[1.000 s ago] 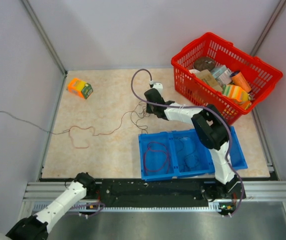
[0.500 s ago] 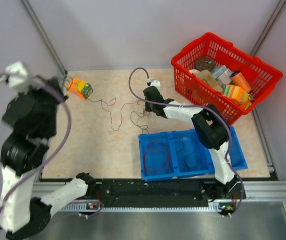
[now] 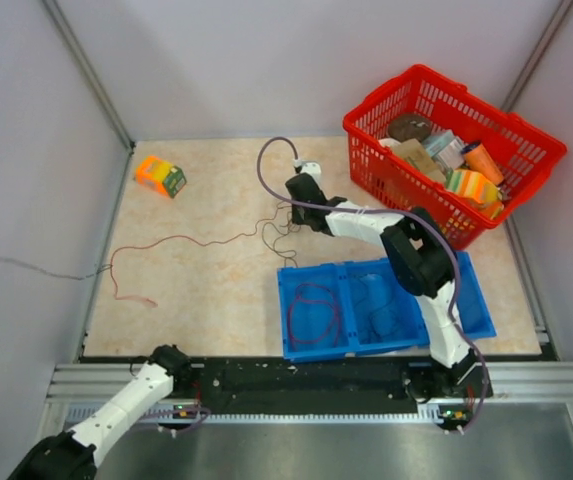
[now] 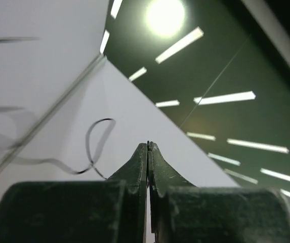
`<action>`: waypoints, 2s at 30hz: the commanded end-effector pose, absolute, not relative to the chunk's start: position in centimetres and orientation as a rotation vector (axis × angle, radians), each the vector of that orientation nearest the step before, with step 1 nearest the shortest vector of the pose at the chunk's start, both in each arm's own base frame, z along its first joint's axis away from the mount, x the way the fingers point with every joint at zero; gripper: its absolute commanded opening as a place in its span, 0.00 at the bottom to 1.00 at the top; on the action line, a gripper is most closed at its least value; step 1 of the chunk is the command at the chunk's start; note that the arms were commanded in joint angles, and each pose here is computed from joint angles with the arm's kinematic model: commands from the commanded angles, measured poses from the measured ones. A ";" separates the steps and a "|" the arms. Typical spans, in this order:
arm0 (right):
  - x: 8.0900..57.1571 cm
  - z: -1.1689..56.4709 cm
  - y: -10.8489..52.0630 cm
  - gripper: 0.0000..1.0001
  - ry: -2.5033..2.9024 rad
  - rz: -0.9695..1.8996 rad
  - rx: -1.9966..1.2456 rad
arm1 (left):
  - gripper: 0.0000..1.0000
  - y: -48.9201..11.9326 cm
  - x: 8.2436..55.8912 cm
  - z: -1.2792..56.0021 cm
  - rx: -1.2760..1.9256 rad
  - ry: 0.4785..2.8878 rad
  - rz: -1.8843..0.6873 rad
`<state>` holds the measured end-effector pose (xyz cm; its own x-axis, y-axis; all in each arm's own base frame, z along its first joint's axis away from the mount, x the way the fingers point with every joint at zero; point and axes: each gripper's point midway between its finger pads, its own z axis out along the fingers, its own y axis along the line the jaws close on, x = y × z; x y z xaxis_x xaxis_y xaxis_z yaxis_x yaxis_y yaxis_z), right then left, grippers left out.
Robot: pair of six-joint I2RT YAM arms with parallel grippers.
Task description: Untangle the cables
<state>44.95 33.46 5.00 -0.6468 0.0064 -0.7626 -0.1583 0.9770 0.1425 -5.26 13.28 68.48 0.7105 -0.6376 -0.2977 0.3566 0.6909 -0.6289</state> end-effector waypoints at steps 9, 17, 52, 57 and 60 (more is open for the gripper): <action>45.9 8.8 34.8 0.00 2.174 0.368 -0.115 | 0.00 -8.6 29.7 52.0 -0.146 1.520 -0.262; 46.7 8.7 36.3 0.11 2.215 0.389 -0.243 | 0.00 -9.2 34.1 48.9 -0.124 1.664 -0.330; 32.9 16.8 45.0 0.80 1.624 1.178 -1.003 | 0.00 -10.7 29.6 49.3 -0.025 1.727 -0.647; 32.5 16.7 43.2 0.78 1.624 1.108 -1.009 | 0.00 -10.7 29.3 49.8 -0.027 1.700 -0.657; 32.1 16.3 42.8 0.76 1.611 1.073 -1.084 | 0.00 -11.0 29.4 49.6 -0.025 1.710 -0.673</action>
<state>32.50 43.10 12.96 -0.3592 -0.1807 -0.9156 -0.9072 0.2978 0.2971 29.92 -10.81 47.47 -0.3187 -0.3508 -0.8806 0.2926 0.8472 -0.4434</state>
